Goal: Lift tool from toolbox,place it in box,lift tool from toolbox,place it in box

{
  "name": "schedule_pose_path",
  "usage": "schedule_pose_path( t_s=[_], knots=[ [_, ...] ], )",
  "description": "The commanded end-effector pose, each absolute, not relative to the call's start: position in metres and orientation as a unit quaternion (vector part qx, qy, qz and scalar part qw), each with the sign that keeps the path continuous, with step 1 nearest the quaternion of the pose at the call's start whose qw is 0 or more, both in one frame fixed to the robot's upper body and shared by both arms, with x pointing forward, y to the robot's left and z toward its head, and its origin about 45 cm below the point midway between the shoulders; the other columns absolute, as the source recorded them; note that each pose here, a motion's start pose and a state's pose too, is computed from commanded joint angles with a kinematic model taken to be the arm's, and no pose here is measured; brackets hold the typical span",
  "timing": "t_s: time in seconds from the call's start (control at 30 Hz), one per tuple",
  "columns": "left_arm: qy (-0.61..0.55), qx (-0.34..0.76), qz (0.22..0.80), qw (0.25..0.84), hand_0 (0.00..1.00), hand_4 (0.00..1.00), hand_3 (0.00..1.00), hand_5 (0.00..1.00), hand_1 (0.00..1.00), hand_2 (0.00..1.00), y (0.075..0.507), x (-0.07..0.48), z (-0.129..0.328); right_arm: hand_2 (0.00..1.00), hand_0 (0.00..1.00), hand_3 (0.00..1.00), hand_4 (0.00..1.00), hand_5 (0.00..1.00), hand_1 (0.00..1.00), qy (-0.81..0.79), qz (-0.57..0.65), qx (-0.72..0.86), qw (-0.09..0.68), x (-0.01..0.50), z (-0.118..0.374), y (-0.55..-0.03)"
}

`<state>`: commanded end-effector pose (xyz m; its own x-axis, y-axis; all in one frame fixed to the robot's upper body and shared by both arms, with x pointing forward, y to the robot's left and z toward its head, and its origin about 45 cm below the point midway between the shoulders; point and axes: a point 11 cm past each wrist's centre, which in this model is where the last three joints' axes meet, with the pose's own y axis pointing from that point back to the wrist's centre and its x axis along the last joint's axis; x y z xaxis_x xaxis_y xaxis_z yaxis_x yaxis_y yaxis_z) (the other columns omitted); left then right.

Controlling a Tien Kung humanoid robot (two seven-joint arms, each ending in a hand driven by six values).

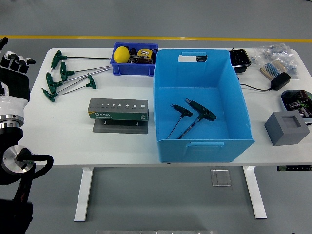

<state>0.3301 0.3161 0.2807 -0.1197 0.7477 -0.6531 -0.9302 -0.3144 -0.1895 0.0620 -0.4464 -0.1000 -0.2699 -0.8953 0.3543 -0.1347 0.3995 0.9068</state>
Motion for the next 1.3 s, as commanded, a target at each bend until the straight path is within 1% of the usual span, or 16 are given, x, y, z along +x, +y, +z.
schedule_pose_path(
  t_s=[0.03, 0.13, 0.17, 0.2, 0.23, 0.4, 0.43, 0.6, 0.63, 0.73, 0.8, 0.83, 1.1, 1.3],
  knots=[
    [0.130, -0.341, 0.740, 0.566, 0.092, 0.998, 0.111, 0.391, 0.002, 0.019, 0.316, 0.329, 0.282, 0.684, 0.612, 0.752, 0.974, 0.934, 0.560, -0.689, -0.401, 0.374, 0.474, 0.062, -0.100, -0.446],
    [0.125, -0.358, 0.762, 0.525, 0.092, 0.998, 0.111, 0.391, 0.002, 0.019, 0.322, 0.325, 0.284, 0.684, 0.612, 0.752, 0.974, 0.934, 0.560, -0.690, -0.401, 0.373, 0.473, 0.063, -0.100, -0.446],
    [0.130, -0.363, 0.759, 0.524, 0.092, 0.998, 0.111, 0.391, 0.002, 0.019, 0.322, 0.326, 0.284, 0.684, 0.612, 0.752, 0.974, 0.934, 0.560, -0.690, -0.401, 0.373, 0.473, 0.063, -0.100, -0.446],
    [0.140, -0.373, 0.749, 0.530, 0.092, 0.998, 0.111, 0.391, 0.002, 0.019, 0.320, 0.327, 0.284, 0.684, 0.612, 0.752, 0.974, 0.934, 0.560, -0.690, -0.401, 0.374, 0.473, 0.063, -0.100, -0.446],
    [0.148, -0.379, 0.741, 0.534, 0.055, 0.895, 0.018, 0.336, 0.002, 0.002, 0.318, 0.328, 0.284, 0.684, 0.612, 0.752, 0.973, 0.934, 0.560, -0.690, -0.401, 0.374, 0.473, 0.063, -0.100, -0.446],
    [0.198, -0.397, 0.709, 0.548, 0.055, 0.895, 0.018, 0.336, 0.002, 0.002, 0.308, 0.330, 0.275, 0.684, 0.612, 0.752, 0.973, 0.934, 0.560, -0.688, -0.401, 0.374, 0.475, 0.063, -0.100, -0.446],
    [0.198, -0.394, 0.707, 0.553, 0.049, 0.858, 0.011, 0.385, 0.002, 0.002, 0.307, 0.330, 0.274, 0.684, 0.612, 0.752, 0.973, 0.934, 0.560, -0.688, -0.401, 0.374, 0.475, 0.063, -0.100, -0.446],
    [0.205, -0.388, 0.708, 0.553, 0.049, 0.858, 0.011, 0.385, 0.002, 0.002, 0.304, 0.330, 0.272, 0.684, 0.612, 0.752, 0.973, 0.934, 0.560, -0.688, -0.401, 0.374, 0.476, 0.063, -0.100, -0.446],
    [0.206, -0.386, 0.709, 0.553, 0.045, 0.845, 0.021, 0.419, 0.002, 0.002, 0.304, 0.330, 0.272, 0.683, 0.612, 0.751, 0.973, 0.933, 0.560, -0.687, -0.401, 0.375, 0.476, 0.063, -0.100, -0.446],
    [0.200, -0.378, 0.709, 0.561, 0.045, 0.845, 0.021, 0.419, 0.002, 0.002, 0.303, 0.331, 0.273, 0.683, 0.612, 0.751, 0.973, 0.933, 0.560, -0.688, -0.400, 0.374, 0.475, 0.063, -0.100, -0.446],
    [0.189, -0.365, 0.714, 0.567, 0.045, 0.845, 0.021, 0.419, 0.002, 0.002, 0.303, 0.331, 0.274, 0.683, 0.612, 0.751, 0.973, 0.933, 0.560, -0.689, -0.400, 0.375, 0.475, 0.064, -0.100, -0.447],
    [0.179, -0.354, 0.720, 0.569, 0.042, 0.834, 0.026, 0.462, 0.002, 0.002, 0.305, 0.331, 0.274, 0.684, 0.612, 0.750, 0.972, 0.932, 0.560, -0.689, -0.399, 0.375, 0.474, 0.064, -0.099, -0.447],
    [0.088, -0.223, 0.776, 0.583, 0.039, 0.840, 0.028, 0.460, 0.002, 0.002, 0.314, 0.340, 0.266, 0.684, 0.612, 0.749, 0.971, 0.932, 0.560, -0.690, -0.399, 0.375, 0.474, 0.064, -0.099, -0.447],
    [0.037, -0.113, 0.789, 0.603, 0.039, 0.838, 0.026, 0.464, 0.002, 0.002, 0.317, 0.344, 0.250, 0.684, 0.612, 0.748, 0.970, 0.932, 0.560, -0.689, -0.402, 0.373, 0.475, 0.061, -0.100, -0.446]
  ],
)
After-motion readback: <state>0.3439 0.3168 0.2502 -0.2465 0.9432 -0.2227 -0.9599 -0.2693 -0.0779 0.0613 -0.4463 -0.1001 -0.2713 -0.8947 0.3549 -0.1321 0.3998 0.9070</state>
